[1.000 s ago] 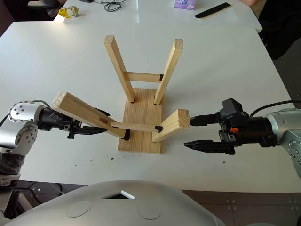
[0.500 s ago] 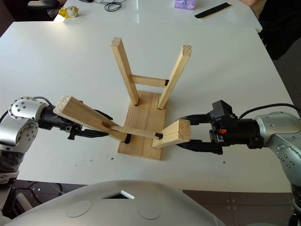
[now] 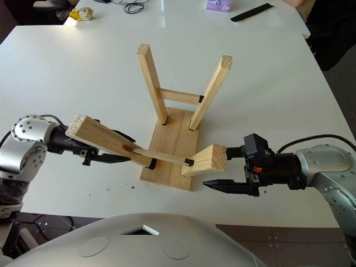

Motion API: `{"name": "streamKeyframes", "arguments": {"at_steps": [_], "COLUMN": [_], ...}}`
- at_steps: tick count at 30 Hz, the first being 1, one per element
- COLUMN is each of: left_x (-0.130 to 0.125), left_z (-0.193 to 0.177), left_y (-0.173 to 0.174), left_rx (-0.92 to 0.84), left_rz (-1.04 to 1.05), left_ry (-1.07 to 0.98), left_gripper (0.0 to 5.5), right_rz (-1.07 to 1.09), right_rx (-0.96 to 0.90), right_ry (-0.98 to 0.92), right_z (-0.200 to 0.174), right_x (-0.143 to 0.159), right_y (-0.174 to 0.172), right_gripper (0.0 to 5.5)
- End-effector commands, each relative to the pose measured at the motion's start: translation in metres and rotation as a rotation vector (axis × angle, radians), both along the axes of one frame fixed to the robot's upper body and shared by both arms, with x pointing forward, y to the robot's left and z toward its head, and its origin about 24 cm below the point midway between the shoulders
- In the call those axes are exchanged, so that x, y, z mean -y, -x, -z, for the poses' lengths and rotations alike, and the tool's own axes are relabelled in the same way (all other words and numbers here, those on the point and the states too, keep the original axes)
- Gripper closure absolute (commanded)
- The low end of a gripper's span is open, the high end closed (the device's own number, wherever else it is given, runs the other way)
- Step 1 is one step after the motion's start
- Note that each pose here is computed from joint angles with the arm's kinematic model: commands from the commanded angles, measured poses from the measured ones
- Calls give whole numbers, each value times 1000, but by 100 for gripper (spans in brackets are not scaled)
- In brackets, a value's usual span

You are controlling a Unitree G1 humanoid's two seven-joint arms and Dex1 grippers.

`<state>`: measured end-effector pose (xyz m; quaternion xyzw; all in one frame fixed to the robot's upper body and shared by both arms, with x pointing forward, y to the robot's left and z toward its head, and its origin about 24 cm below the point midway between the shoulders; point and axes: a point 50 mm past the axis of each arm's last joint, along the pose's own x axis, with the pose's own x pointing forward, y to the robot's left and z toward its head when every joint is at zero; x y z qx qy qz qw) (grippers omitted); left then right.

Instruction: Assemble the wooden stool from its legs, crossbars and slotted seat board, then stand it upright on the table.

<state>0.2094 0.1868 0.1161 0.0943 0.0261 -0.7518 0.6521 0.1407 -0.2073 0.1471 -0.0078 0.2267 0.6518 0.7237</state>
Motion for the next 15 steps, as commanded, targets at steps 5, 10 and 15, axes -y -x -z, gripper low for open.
{"name": "streamKeyframes", "arguments": {"at_steps": [5,10,15], "left_x": [1,1,1], "left_z": [13,13,12], "left_y": [2,2,0], "left_rx": [-42,-41,-49], "left_rz": [-5,2,9], "left_ry": [-103,-122,-130], "left_gripper": [343,343,343], "right_rz": [11,89,146], "right_rx": [48,120,173], "right_ry": [20,72,90], "right_z": [5,14,19], "right_x": [-11,-14,-16], "right_y": [6,-4,-9], "right_gripper": [221,221,221]}}
